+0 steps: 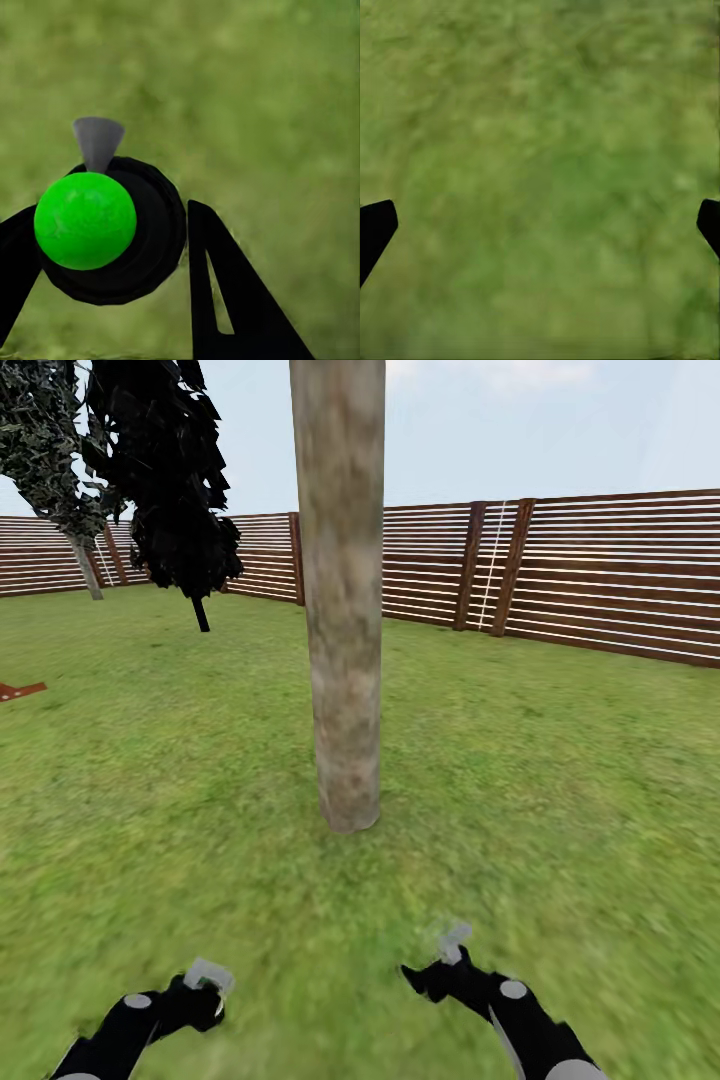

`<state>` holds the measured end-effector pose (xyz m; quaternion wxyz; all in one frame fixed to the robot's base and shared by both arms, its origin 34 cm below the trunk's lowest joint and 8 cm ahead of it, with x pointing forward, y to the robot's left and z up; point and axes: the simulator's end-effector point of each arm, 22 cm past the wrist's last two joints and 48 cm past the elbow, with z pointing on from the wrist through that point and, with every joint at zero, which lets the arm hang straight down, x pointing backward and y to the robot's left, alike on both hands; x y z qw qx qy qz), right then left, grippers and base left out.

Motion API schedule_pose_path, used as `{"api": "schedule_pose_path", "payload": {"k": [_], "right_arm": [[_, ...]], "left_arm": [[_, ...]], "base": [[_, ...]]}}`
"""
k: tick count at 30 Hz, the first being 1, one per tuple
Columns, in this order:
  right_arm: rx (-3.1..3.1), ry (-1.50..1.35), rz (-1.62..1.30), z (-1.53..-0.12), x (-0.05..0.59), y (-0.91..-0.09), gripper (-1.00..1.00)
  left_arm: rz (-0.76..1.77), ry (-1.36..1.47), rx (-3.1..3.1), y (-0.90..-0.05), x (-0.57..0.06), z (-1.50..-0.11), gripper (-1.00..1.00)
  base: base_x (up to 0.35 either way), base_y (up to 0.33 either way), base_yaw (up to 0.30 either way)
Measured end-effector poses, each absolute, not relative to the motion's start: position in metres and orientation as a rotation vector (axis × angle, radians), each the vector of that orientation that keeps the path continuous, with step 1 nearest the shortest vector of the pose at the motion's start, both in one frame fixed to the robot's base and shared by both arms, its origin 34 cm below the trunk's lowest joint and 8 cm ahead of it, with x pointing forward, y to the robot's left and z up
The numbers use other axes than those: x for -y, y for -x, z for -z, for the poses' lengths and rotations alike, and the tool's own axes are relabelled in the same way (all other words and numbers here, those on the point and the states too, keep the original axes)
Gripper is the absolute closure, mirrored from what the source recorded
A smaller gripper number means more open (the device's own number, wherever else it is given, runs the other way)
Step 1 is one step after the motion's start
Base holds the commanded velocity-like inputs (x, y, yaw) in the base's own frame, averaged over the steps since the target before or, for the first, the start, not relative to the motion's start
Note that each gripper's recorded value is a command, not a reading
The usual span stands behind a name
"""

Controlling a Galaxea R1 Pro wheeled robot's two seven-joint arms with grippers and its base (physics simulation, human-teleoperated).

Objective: In the garden, pick up the pesticide atomizer on the floor and spray pesticide onto both trees until each tree trunk is fully covered.

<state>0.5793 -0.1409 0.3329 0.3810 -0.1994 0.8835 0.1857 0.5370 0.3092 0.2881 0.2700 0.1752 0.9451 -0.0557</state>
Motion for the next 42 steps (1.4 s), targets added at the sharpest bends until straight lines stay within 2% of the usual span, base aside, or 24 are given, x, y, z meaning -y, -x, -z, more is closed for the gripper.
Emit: {"api": "schedule_pose_path", "payload": {"k": [3, 7, 12, 17, 24, 35, 42], "right_arm": [[-2.165, 0.298, -0.185, -0.325, 0.201, -0.588, -1.0], [-2.102, 0.163, 0.055, -0.321, 0.253, -0.573, -1.0], [-2.088, 0.148, 0.083, -0.324, 0.26, -0.574, -1.0], [-1.958, 0.141, 0.147, -0.369, 0.28, -0.612, -1.0], [-2.185, 0.15, 0.135, -0.295, 0.304, -0.538, -1.0], [-2.202, 0.147, 0.131, -0.29, 0.304, -0.532, -1.0], [-2.204, 0.146, 0.128, -0.289, 0.303, -0.531, -1.0]], "left_arm": [[-0.061, -0.229, -2.545, -0.544, -0.32, -0.28, 1.0], [-0.164, -0.137, -2.554, -0.541, -0.296, -0.274, 1.0], [-0.18, -0.104, -2.655, -0.53, -0.296, -0.267, 1.0], [-0.178, -0.084, -2.671, -0.527, -0.298, -0.266, 1.0], [-0.175, -0.082, -2.677, -0.526, -0.298, -0.266, 1.0], [-0.181, -0.063, -2.704, -0.522, -0.302, -0.264, 1.0], [-0.033, 0.0, -2.753, -0.539, -0.282, -0.274, 1.0]], "base": [[0.0, 0.0, 0.0], [0.016, 0.0, 0.0], [0.266, 0.0, 0.0], [0.335, 0.0, 0.0], [0.311, 0.0, -0.016], [0.064, 0.0, -0.269], [0.0, 0.0, -0.288]]}}
